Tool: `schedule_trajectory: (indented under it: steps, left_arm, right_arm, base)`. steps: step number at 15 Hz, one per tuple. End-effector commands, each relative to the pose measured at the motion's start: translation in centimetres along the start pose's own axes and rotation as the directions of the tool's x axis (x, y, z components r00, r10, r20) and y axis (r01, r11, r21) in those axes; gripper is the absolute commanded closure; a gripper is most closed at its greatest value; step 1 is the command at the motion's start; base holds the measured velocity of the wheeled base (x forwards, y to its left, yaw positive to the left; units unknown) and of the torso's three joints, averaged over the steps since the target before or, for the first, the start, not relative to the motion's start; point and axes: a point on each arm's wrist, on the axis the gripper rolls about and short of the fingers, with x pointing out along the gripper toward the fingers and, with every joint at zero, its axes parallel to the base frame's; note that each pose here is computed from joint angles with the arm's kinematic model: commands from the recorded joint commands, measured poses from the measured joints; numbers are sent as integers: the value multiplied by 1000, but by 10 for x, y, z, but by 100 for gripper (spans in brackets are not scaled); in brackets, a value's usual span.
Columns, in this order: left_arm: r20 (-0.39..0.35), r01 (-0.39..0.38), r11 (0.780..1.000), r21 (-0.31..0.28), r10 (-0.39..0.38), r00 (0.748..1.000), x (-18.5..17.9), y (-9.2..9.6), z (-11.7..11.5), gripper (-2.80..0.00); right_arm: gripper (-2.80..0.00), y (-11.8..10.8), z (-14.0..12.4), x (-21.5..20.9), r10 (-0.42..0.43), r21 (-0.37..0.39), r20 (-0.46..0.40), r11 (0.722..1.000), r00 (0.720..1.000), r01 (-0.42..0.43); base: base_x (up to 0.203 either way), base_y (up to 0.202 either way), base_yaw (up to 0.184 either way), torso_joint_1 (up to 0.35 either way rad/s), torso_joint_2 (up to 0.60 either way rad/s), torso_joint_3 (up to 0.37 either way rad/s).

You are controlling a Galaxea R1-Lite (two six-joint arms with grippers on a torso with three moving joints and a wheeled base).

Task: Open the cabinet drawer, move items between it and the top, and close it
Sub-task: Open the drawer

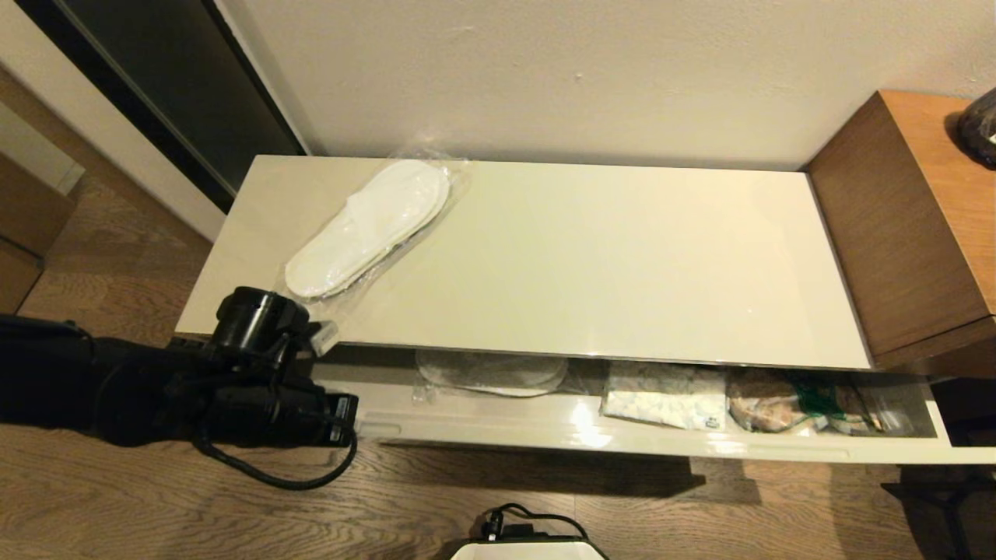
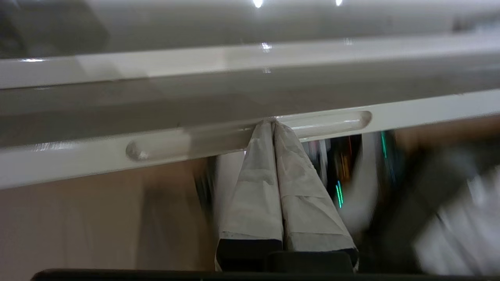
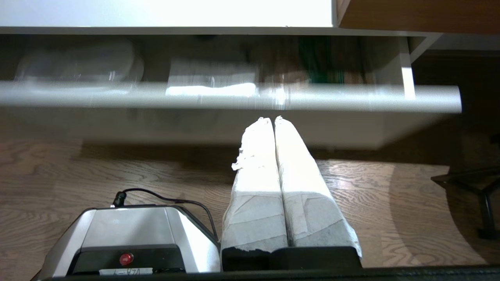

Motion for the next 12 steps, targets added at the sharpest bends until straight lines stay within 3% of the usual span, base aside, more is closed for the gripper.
schedule_trajectory:
  steps: [1,3,5,7,8,10,11,12]
  left_arm:
    - [37,39,999,4,-39,999,-19,-4,0,0]
    - [1,86,996,-11,-86,996,-41,-7,-9,0]
    - [28,147,989,-28,-146,989,-83,-13,-21,0]
    - [138,205,976,-67,-194,971,-131,-20,-32,0]
    - [177,232,968,-96,-212,961,-155,-23,-41,0]
    - [153,239,952,-192,-212,965,-190,-27,-52,0]
    - [165,240,938,-252,-203,965,-197,-27,-52,0]
    - [184,231,936,-265,-186,965,-198,-27,-49,0]
  right_arm:
    - [0,0,-1,0,0,-1,-2,1000,1000,0]
    - [0,0,-1,0,1,-1,-2,1000,1000,-1]
    - [0,0,-1,0,2,-1,-2,1000,1000,-2]
    - [0,0,-1,0,2,-1,-2,1000,1000,-2]
    - [0,0,-1,0,2,-1,-2,1000,1000,-2]
    - [0,0,0,0,2,-1,-3,1000,1000,-2]
    - [0,0,-1,0,1,0,-2,1000,1000,-1]
    - [0,0,0,0,0,-1,-3,1000,1000,0]
  base:
    - [0,0,0,0,0,0]
    - [0,0,0,0,0,0]
    - [0,0,0,0,0,0]
    - [0,0,0,0,0,0]
    - [0,0,0,0,0,0]
    - [0,0,0,0,0,0]
    - [0,0,0,0,0,0]
    - [0,0,0,0,0,0]
